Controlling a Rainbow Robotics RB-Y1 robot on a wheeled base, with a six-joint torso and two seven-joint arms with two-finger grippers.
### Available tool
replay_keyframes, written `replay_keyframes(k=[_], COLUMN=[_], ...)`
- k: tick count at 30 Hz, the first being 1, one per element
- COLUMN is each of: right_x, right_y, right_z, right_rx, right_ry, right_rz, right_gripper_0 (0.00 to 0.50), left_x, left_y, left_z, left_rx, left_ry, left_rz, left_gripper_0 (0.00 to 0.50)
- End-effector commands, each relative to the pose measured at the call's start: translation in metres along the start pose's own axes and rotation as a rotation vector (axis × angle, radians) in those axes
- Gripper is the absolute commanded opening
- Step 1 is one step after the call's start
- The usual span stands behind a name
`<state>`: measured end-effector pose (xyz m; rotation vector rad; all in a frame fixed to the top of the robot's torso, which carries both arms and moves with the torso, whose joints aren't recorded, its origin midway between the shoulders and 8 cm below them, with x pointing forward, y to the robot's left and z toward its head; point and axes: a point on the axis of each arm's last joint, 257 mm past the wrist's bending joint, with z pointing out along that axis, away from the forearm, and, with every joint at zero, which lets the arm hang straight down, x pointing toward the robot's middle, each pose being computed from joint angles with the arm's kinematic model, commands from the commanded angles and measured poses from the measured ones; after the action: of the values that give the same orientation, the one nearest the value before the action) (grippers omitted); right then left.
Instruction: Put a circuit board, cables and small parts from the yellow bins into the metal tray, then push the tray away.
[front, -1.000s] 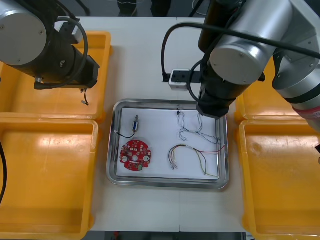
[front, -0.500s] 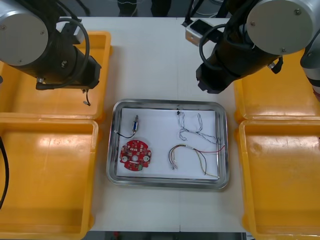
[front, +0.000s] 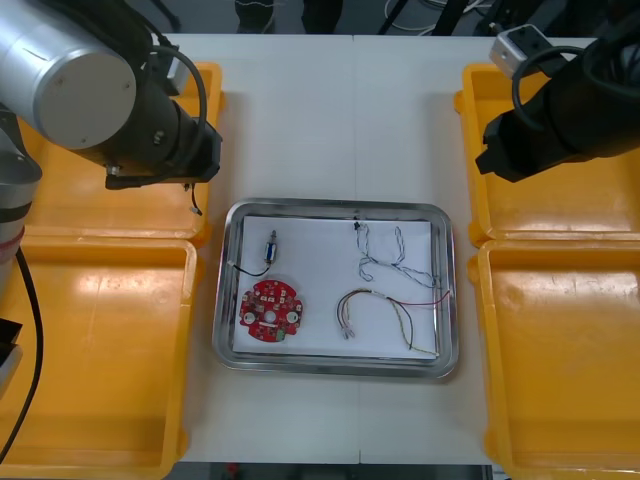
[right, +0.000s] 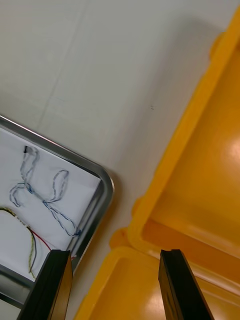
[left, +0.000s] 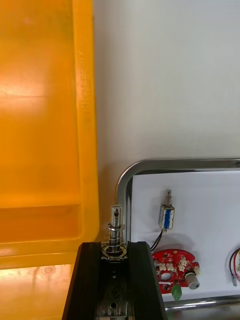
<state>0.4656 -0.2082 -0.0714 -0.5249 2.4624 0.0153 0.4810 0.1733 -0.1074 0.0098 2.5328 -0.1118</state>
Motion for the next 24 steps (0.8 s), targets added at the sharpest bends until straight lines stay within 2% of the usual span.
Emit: replay_keyframes(k=[1, 6, 12, 16, 24], right_x=[0.017, 0.04, 0.067, 0.101, 0.15], right_y=[-0.043, -0.07, -0.091, -0.106, -0.123], right_z=[-0.017, -0.02, -0.018, -0.015, -0.01], right_rx=[0.066, 0.094, 0.119, 0.14, 0.165], right_ry=[-0.026, -0.02, 0.003, 0.052, 0.124], right_rz=[0.098, 0.188, 0.267, 0.313, 0.393], right_gripper_0=[0.5, 0.5, 0.5, 0.5, 0.5], left_x=[0.014, 0.025, 0.037, 0.043, 0.053], left_y=[-0.033, -0.065, -0.091, -0.106, -0.116], left_z=[0.005, 0.021, 0.038, 0.056, 0.093], left_rx=[0.019, 0.029, 0.049, 0.063, 0.05], left_ry=[-0.006, -0.032, -0.043, -0.05, -0.056], left_rz=[-0.043, -0.071, -0.094, -0.103, -0.084], left_gripper_0=[0.0, 0.0, 0.0, 0.0, 0.0])
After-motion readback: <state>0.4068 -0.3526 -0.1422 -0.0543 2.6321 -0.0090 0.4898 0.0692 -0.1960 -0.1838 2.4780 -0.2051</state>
